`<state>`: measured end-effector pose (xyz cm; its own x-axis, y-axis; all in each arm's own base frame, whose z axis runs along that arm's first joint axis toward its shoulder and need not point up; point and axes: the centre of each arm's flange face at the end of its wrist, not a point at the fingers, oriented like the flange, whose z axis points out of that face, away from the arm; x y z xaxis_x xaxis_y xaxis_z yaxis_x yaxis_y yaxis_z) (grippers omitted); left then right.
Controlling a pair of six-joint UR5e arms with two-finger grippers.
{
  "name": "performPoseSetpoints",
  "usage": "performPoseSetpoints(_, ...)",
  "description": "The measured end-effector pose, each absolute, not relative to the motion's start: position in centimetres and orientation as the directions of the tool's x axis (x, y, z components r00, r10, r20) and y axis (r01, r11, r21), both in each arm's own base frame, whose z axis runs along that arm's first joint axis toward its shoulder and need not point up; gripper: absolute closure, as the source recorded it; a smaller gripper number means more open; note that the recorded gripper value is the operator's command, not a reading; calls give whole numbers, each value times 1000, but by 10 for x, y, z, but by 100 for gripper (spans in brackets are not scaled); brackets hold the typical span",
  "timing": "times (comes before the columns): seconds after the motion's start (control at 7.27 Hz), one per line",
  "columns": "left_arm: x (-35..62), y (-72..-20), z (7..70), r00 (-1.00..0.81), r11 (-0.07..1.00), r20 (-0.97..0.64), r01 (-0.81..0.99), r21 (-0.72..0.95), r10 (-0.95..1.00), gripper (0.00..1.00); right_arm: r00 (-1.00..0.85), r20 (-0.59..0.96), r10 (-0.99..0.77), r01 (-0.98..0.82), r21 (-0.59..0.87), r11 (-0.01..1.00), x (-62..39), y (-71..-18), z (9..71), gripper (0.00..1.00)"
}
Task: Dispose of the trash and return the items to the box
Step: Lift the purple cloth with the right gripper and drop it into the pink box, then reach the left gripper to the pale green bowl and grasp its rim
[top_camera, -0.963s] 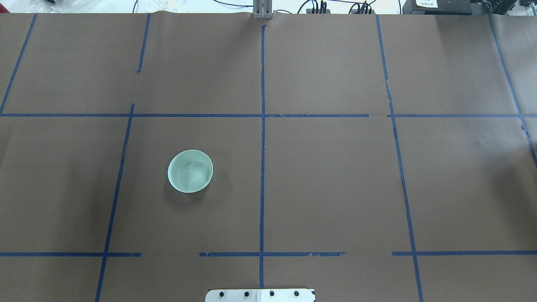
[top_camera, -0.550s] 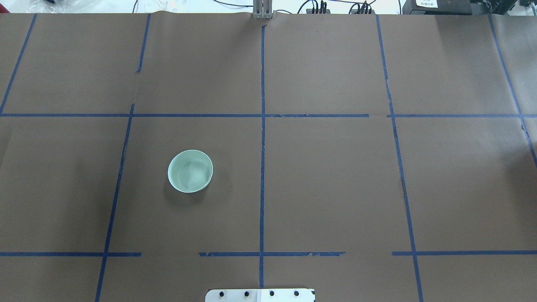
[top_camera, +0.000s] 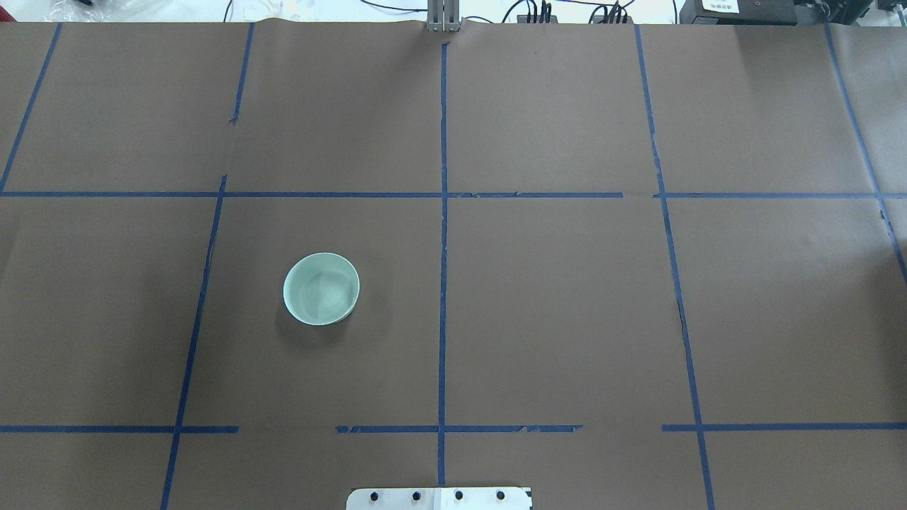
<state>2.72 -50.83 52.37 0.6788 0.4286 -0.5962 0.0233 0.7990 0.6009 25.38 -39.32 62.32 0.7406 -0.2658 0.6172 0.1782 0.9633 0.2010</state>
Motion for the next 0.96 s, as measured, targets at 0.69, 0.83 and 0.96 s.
performPoseSetpoints(0.69,119,-520,416,646,876,-693,75,476,321,0,763,626,-160,86,147,985,202,-427,613,0)
performPoseSetpoints(0.83,153,-505,384,640,898,-718,96,429,274,0,759,632,-156,78,150,986,197,-429,614,0)
performPoseSetpoints(0.96,196,-486,363,633,917,-743,131,377,215,0,754,638,-156,75,152,985,194,-428,615,0)
